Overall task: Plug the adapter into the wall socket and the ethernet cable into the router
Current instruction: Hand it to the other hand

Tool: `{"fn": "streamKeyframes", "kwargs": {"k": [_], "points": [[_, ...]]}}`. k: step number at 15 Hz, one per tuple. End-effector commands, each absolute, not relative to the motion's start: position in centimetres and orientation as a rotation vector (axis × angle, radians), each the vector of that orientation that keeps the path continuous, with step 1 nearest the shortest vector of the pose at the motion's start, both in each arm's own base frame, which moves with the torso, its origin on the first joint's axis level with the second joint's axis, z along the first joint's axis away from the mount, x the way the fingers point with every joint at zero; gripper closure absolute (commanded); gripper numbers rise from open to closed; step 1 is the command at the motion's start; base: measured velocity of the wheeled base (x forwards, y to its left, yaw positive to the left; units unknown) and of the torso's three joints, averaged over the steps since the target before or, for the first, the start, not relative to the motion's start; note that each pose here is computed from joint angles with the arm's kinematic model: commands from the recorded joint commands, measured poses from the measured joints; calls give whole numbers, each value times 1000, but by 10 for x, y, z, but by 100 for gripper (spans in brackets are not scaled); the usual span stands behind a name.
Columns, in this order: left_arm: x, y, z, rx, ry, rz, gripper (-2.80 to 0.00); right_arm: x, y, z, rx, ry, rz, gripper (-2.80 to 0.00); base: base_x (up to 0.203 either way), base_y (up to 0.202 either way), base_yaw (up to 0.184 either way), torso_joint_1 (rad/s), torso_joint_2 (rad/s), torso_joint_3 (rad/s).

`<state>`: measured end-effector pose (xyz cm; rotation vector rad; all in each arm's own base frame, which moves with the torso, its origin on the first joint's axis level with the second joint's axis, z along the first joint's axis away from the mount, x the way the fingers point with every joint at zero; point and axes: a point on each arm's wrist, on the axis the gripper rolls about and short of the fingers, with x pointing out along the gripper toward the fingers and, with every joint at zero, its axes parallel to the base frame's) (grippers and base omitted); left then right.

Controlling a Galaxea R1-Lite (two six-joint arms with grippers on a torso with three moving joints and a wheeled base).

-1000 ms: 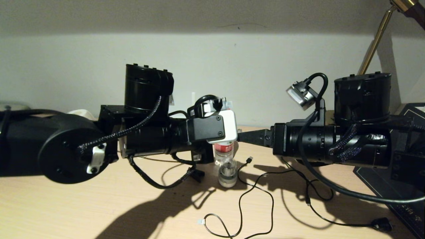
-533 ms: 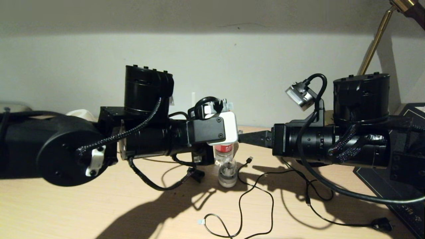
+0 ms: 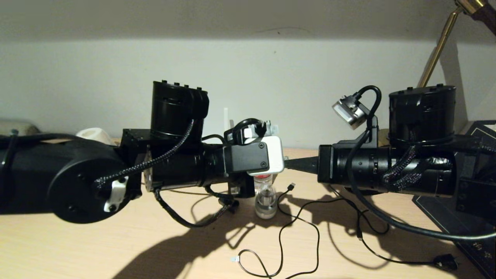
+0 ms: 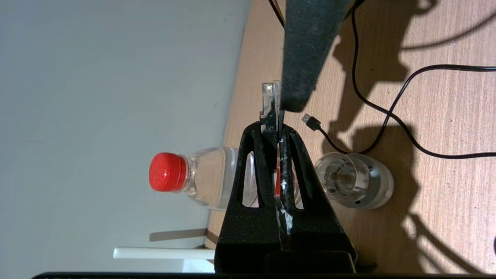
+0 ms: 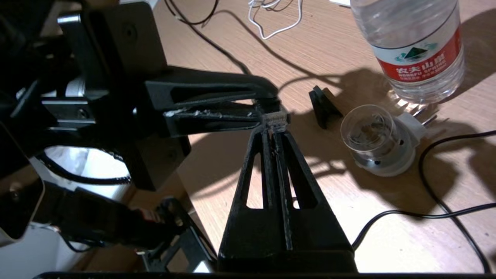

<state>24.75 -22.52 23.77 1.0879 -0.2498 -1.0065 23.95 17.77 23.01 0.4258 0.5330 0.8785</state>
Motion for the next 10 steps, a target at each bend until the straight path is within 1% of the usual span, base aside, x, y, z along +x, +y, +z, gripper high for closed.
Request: {"fn": "streamKeyframes", "kwargs": {"k": [1,10], "points": [[243,-228,235,1093,-252,-1029,0,239,177,231,428,529,880,0,0,0,0,0,0,0],[243,-228,232,1096,-245,-1035,0,238,177,230,429,535,881,0,0,0,0,0,0,0]]}}
